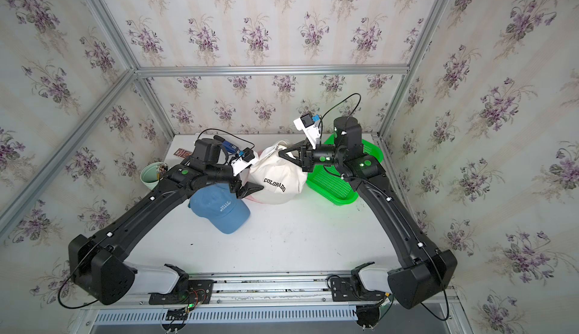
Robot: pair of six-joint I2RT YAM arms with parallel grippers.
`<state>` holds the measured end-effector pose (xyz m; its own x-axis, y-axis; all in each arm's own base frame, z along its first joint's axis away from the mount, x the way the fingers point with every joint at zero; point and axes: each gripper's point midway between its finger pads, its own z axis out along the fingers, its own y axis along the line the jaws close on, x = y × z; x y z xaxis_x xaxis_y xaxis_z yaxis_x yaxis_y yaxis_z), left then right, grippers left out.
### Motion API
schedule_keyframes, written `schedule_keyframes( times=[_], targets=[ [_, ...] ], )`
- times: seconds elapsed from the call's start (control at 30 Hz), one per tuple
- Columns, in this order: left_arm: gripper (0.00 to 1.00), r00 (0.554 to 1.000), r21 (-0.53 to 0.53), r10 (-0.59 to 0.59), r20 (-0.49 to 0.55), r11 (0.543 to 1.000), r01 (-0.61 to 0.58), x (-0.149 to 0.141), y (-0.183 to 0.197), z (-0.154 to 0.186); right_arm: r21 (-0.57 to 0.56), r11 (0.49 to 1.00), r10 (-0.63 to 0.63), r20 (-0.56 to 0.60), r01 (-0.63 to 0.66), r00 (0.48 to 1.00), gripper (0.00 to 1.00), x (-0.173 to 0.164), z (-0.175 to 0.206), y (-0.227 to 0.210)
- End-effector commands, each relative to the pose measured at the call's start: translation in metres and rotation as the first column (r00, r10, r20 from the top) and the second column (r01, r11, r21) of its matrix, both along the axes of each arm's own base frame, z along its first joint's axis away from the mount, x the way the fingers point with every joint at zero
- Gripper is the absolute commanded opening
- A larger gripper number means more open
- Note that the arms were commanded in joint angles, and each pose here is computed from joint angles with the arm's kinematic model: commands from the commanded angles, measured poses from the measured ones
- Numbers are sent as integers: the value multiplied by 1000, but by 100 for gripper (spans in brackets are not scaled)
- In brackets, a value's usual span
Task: Turn the baseball cap inside out
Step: Turn over the baseball cap.
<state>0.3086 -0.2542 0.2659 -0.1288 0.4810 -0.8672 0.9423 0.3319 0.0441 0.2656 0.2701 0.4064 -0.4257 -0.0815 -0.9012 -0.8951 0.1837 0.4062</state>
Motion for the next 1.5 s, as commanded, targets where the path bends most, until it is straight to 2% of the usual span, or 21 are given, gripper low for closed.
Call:
schedule_keyframes(
  times=[0.0,0.13,0.27,0.37,0.47,0.53,0.63,0.67,0.73,0.87,0.93,1.0,1.17,1.33,1.47],
  targets=[
    [91,999,-68,-50,-5,996,50,-7,-8,13,20,999,24,55,-25,998,2,-1,6,2],
    [68,993,-140,-105,-44,985,98,-21,-16,14,41,999,15,51,-17,999,1,4,6,3],
    [52,992,-150,-104,-74,984,92,-25,-17,3,74,997,28,57,-32,998,1,5,12,5],
    [27,989,-159,-113,-92,982,98,-27,-19,1,79,996,26,57,-31,998,0,7,12,6],
    [18,989,-165,-106,-102,982,88,-28,-18,4,76,997,19,47,-22,999,0,11,8,7],
    [0,990,-167,-93,-103,983,75,-28,-17,6,72,997,7,35,-10,999,0,14,5,8],
    [0,991,-168,-68,-117,985,48,-28,-16,7,53,998,-42,18,41,999,4,24,-2,6],
    [0,990,-169,-59,-125,985,38,-28,-15,7,35,996,-76,7,76,997,10,30,-6,5],
    [0,986,-178,-45,-158,984,17,-30,-14,7,-35,979,-201,-13,200,980,30,51,-18,-2],
    [0,945,-157,9,-326,986,-63,-30,-13,-4,-177,874,-460,-6,452,888,50,93,-39,-29],
    [0,914,-123,31,-404,988,-88,-31,-13,-14,-197,825,-533,38,529,845,53,100,-38,-42],
    [0,895,-112,41,-444,989,-101,-33,-12,-22,-192,798,-567,80,571,820,56,100,-34,-51],
    [0,861,-82,71,-504,988,-130,-34,-10,-32,-199,777,-574,165,597,802,56,77,-36,-67],
    [0,831,-75,65,-552,989,-128,-32,-15,-31,-252,838,-440,212,484,873,56,37,-59,-50],
    [0,798,-92,37,-601,989,-115,-37,-19,-23,-315,843,-365,257,435,895,58,30,-83,-35]
  ],
)
